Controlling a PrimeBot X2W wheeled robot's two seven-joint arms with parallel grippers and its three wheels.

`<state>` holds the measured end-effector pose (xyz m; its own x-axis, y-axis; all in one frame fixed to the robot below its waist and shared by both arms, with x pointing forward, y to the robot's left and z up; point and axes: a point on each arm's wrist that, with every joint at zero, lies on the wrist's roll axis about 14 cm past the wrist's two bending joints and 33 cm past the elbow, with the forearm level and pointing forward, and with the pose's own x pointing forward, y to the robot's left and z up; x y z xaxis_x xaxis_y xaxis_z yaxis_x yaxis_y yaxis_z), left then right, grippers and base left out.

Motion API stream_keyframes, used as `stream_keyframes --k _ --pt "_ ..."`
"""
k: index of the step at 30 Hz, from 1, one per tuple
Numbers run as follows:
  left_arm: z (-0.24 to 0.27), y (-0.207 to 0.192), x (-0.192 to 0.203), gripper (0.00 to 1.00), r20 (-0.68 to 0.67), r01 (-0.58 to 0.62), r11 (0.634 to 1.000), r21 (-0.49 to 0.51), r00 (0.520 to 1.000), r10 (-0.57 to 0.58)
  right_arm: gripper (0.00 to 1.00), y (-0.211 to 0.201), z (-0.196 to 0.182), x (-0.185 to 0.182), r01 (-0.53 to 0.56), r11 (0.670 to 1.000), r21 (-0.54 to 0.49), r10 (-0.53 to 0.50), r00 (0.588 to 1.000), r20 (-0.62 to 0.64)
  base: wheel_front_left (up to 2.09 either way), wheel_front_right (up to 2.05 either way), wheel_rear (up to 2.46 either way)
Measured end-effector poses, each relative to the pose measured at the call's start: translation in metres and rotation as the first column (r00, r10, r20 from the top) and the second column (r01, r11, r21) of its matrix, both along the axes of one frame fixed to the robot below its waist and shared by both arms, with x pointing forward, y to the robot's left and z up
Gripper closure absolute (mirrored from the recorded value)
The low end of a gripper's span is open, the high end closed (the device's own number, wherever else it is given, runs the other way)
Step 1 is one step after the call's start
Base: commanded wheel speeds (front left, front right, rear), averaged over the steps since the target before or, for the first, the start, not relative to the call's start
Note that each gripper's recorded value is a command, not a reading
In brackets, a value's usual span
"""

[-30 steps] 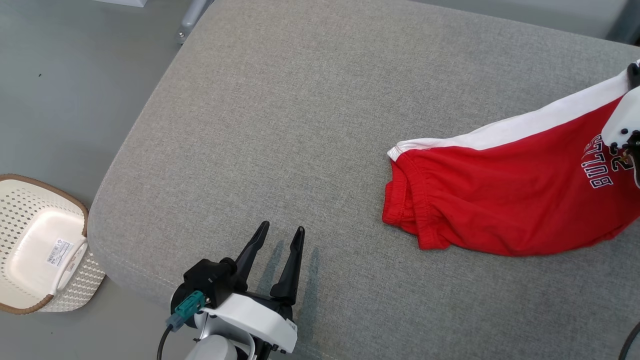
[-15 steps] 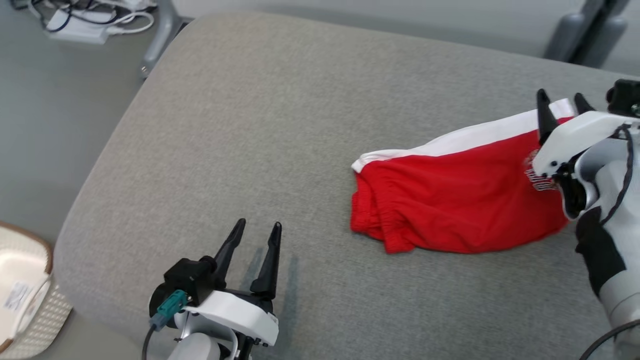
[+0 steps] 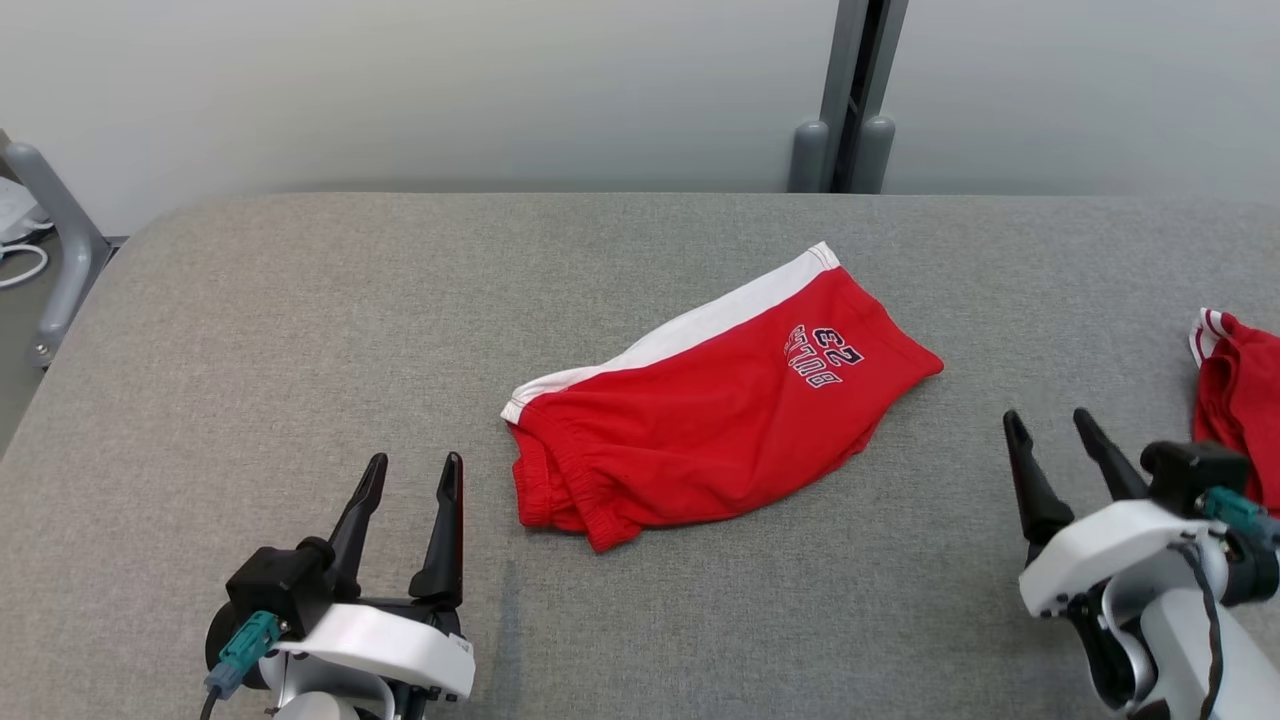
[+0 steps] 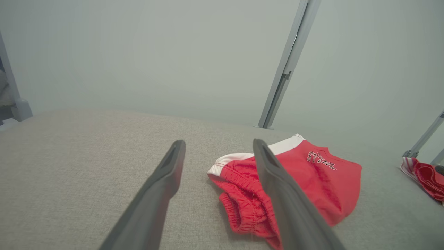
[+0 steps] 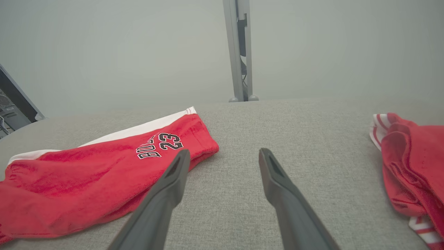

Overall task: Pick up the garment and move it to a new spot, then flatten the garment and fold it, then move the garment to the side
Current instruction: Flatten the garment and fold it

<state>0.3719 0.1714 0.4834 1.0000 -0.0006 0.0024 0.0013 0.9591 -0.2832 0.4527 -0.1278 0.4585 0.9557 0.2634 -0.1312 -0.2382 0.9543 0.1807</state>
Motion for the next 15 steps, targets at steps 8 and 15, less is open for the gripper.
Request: stream_keyframes --k 8,15 --pt "-0.010 0.002 -0.006 0.00 -0.032 0.002 1.000 0.009 0.999 -0.001 0.00 0.019 -0.025 -0.009 0.045 0.980 0.193 -0.008 0.982 -0.187 0.00 0.00 0.00" --pt "-0.011 0.029 -0.008 0.00 -0.039 -0.078 0.997 0.023 0.996 0.079 0.00 0.036 -0.053 0.016 0.081 0.943 0.323 0.065 0.906 -0.418 0.00 0.00 0.00"
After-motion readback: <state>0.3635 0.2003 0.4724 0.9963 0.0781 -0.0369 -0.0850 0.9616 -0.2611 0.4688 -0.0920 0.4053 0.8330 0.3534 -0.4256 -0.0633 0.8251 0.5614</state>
